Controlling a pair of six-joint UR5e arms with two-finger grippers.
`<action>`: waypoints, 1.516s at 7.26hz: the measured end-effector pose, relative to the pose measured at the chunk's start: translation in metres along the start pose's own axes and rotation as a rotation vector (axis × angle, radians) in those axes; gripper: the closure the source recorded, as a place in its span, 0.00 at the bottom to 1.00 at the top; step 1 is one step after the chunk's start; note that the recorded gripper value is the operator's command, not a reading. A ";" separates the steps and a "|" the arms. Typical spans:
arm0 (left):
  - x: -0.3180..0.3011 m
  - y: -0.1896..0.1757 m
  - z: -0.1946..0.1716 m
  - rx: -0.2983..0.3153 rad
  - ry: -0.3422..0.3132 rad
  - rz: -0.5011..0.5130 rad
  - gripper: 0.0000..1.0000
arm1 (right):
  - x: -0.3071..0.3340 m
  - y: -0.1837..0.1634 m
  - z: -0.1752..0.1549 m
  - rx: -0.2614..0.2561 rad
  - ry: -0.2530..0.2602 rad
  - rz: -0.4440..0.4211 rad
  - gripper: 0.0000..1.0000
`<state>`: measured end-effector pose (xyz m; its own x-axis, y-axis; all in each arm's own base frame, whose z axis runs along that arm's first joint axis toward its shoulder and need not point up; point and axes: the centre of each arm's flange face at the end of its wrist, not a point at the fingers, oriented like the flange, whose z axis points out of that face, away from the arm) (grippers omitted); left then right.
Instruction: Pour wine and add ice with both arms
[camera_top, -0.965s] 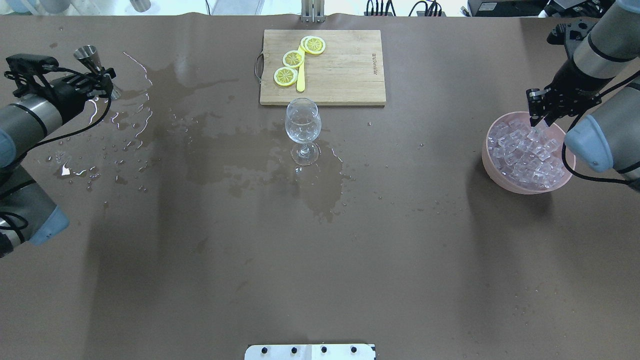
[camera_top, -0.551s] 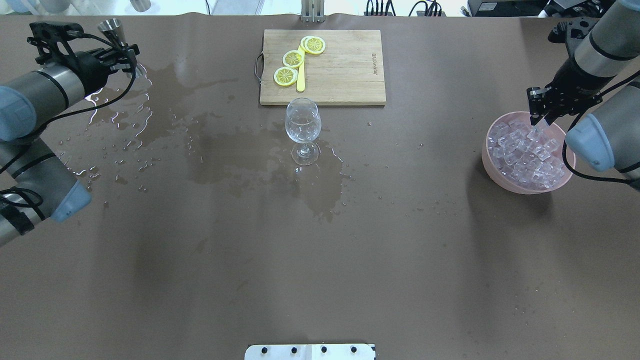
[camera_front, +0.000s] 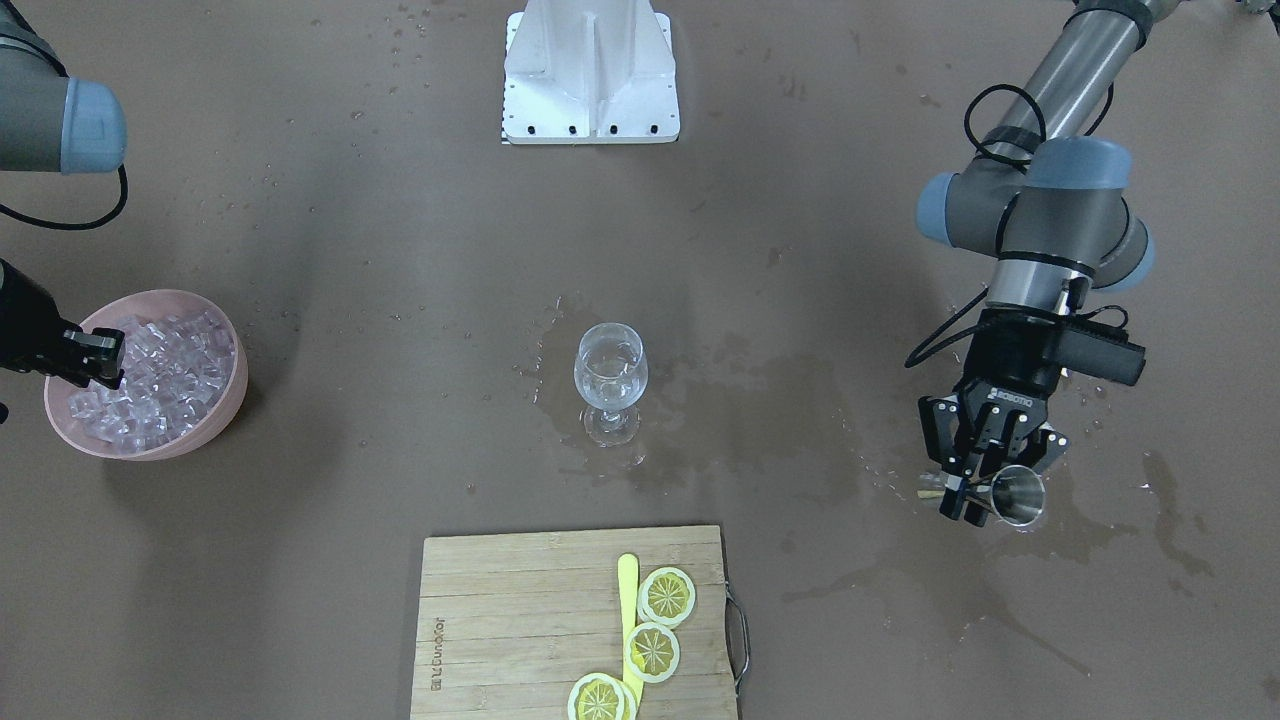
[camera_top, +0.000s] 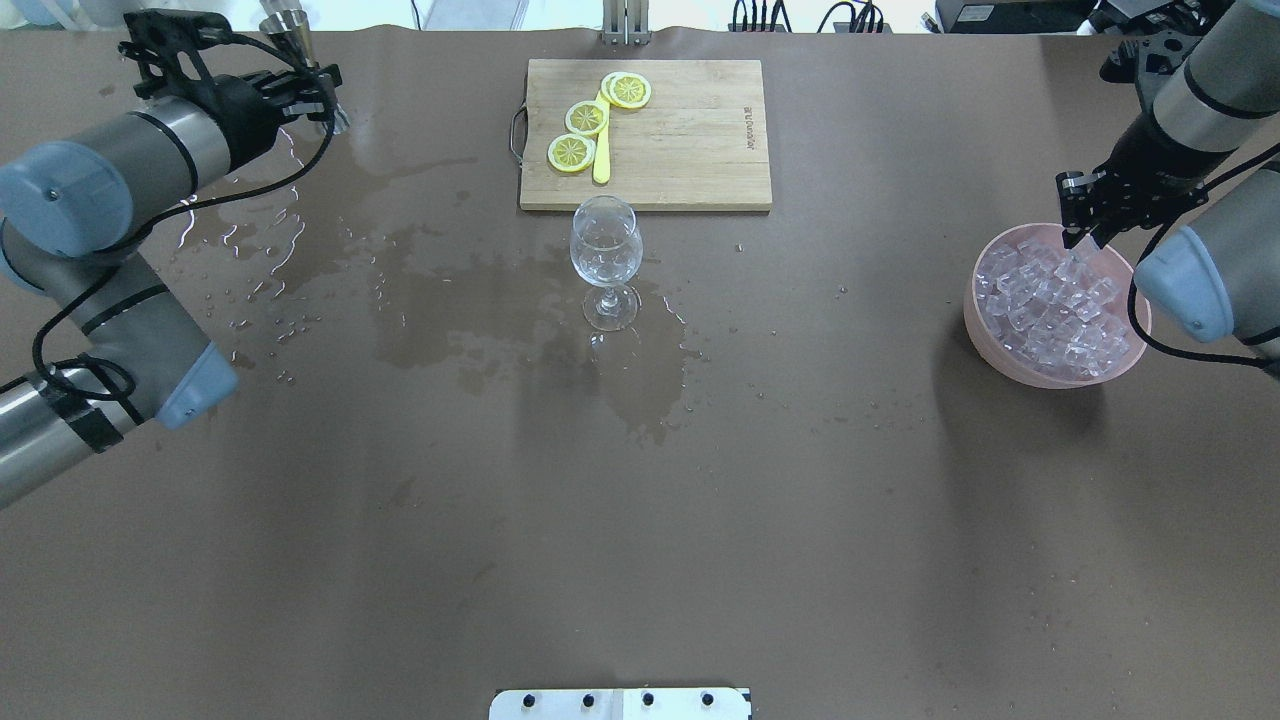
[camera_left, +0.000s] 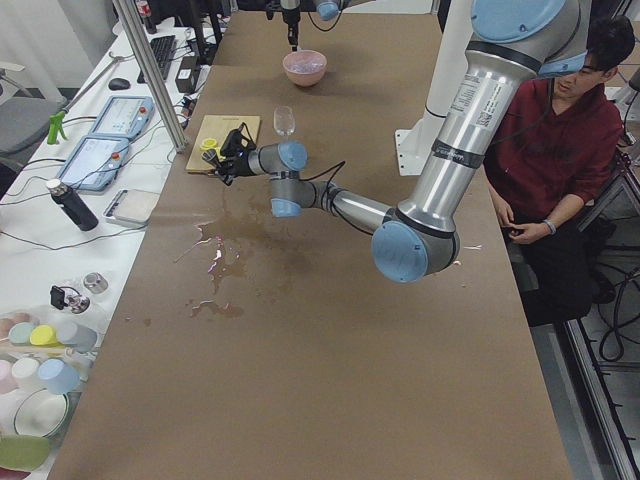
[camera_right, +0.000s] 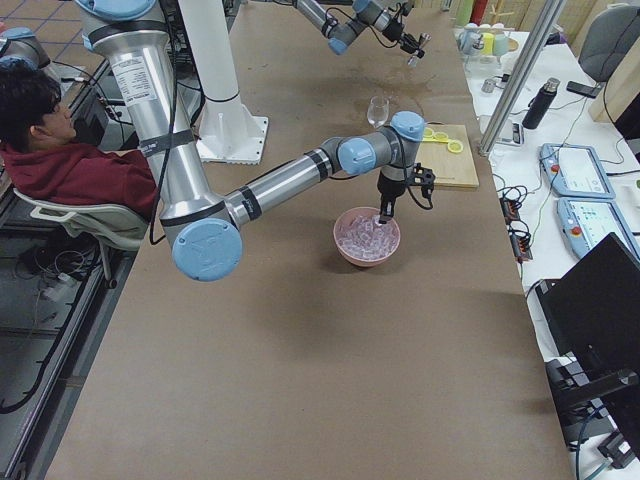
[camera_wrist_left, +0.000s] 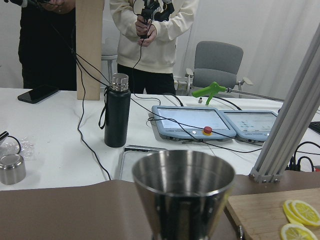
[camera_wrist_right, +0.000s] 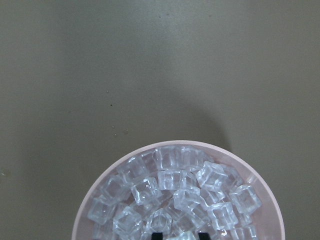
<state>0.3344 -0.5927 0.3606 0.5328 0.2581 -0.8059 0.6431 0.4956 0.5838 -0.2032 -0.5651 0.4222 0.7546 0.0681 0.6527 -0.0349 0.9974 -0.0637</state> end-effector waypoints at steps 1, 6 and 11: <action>0.022 0.004 0.002 -0.014 0.019 -0.025 1.00 | 0.000 0.001 -0.002 0.001 -0.003 0.000 0.86; 0.093 -0.008 0.000 -0.082 0.064 0.049 1.00 | 0.004 0.001 -0.009 -0.012 -0.038 0.011 0.86; 0.128 0.004 -0.007 -0.057 0.092 0.282 1.00 | 0.005 0.005 -0.012 -0.012 -0.047 0.011 0.86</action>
<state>0.4010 -0.5525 0.2592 0.6322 0.4650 -0.6197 0.4432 0.4391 0.7815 -0.1921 -0.5597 0.4157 0.7226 0.0804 0.6865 -0.0351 0.9962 -0.0797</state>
